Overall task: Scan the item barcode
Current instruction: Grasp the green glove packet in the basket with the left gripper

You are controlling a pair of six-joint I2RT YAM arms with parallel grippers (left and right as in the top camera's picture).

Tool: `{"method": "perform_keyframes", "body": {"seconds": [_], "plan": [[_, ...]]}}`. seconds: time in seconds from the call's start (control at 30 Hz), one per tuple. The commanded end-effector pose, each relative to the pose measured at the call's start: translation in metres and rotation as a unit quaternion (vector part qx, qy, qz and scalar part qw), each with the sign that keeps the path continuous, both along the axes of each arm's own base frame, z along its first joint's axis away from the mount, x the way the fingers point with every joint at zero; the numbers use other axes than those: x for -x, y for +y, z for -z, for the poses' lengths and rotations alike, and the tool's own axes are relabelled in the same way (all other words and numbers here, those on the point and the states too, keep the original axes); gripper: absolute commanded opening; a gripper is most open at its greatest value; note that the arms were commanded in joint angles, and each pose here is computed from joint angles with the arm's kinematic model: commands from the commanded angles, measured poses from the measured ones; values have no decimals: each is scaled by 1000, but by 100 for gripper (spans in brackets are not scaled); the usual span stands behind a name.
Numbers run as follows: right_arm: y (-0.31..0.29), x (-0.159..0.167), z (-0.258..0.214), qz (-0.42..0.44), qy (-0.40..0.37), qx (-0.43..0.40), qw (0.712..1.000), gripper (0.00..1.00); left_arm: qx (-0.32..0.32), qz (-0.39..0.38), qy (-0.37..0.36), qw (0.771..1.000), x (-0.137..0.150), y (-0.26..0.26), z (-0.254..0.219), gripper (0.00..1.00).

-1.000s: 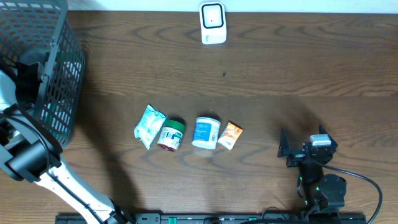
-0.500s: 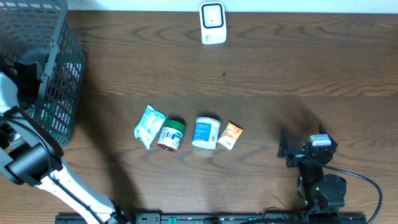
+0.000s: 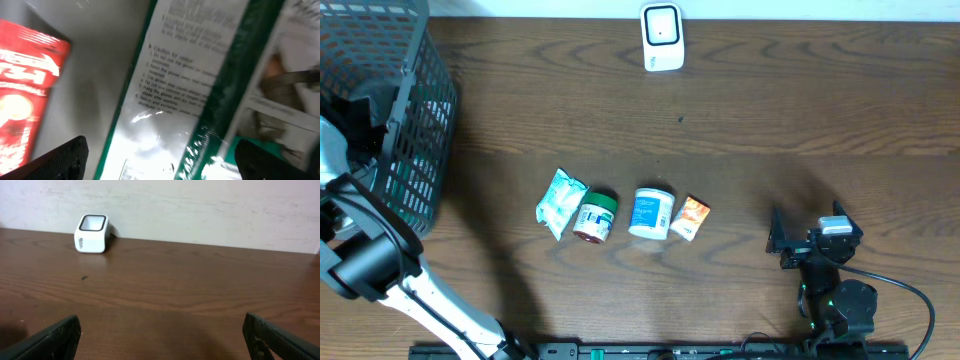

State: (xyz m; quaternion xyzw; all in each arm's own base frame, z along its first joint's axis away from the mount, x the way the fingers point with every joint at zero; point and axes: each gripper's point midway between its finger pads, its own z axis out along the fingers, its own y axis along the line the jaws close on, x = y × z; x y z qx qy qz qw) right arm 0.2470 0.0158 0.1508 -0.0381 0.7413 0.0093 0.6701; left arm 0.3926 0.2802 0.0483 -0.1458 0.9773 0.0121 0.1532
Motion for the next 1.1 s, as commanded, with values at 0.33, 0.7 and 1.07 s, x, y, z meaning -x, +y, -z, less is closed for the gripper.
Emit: {"method": "perform_keyframes", "body": {"seconds": [0.33,0.7,1.07], "plan": [[-2,0,1,3,1,2,1000,99,134,36,-6,990,0,-51,27,86],[-2,0,1,3,1,2,1000,99,73,20,-91,993,-26,-31,-57,7],[-2,0,1,3,1,2,1000,99,-99,-137,-311,935,-2,-6,-282,7]]}}
